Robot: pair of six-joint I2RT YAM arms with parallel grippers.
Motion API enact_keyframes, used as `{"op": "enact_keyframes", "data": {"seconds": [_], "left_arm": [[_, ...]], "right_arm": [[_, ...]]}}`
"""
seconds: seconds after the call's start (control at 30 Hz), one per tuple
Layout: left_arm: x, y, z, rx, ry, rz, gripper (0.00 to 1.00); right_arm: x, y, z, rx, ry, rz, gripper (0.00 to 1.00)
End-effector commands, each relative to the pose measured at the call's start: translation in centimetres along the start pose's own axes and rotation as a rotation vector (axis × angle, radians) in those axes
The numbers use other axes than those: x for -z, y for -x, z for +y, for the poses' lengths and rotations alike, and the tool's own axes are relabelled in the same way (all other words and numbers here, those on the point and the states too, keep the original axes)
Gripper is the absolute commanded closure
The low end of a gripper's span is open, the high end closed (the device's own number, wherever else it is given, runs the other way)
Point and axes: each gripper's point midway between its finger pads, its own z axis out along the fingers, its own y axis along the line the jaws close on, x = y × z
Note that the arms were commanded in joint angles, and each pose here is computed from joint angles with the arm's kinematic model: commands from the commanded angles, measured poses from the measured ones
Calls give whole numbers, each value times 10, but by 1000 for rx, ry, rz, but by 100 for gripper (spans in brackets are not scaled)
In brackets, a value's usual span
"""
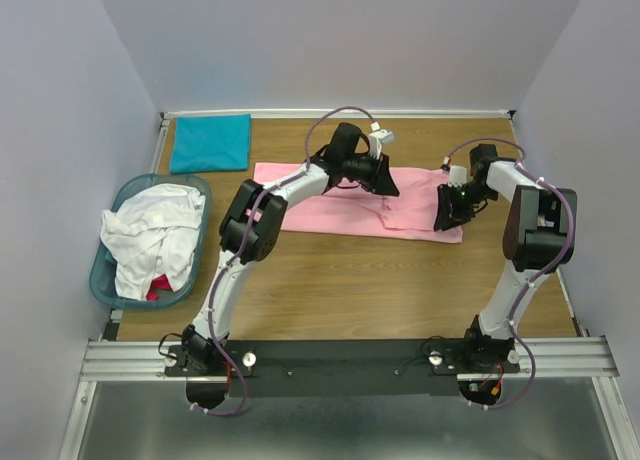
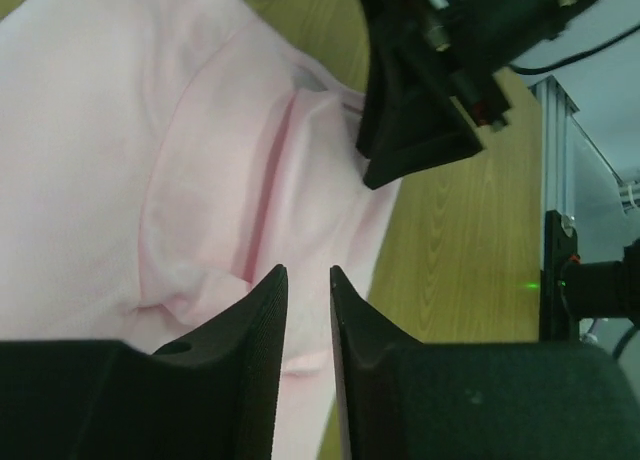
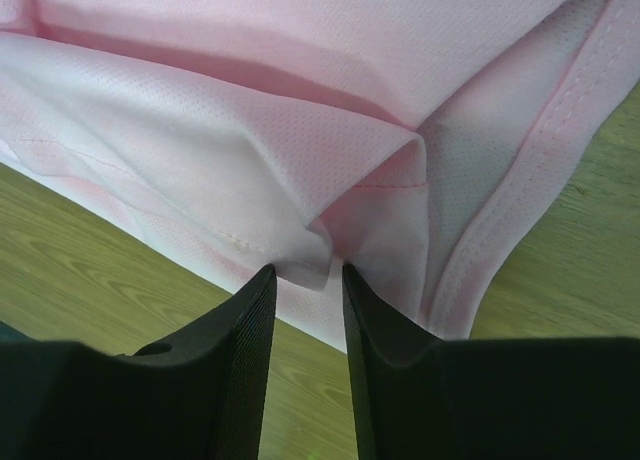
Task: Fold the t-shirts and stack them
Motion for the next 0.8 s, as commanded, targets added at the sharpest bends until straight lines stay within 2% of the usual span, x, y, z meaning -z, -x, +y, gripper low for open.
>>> {"op": "enact_keyframes", "data": {"seconds": [0.0, 0.07, 0.1, 0.3, 0.6, 0.77], "left_arm": [[31, 26, -45, -123, -40, -42, 65], [38, 18, -49, -109, -28, -32, 62], [39, -2, -44, -71, -18, -1, 61], [43, -54, -38, 24, 17, 77, 53], [32, -88, -21, 108, 44, 132, 50], [24, -92, -18, 132, 27, 139, 49]], "right_arm": [[16, 14, 7, 9, 14, -70, 58], [21, 16, 7, 1, 11, -84, 53], [25, 17, 7, 0, 7, -92, 53], [23, 13, -1, -14, -11, -73, 52], [7, 8, 0, -51, 36, -33, 51], [-1, 4, -2, -57, 43, -12, 52]]}}
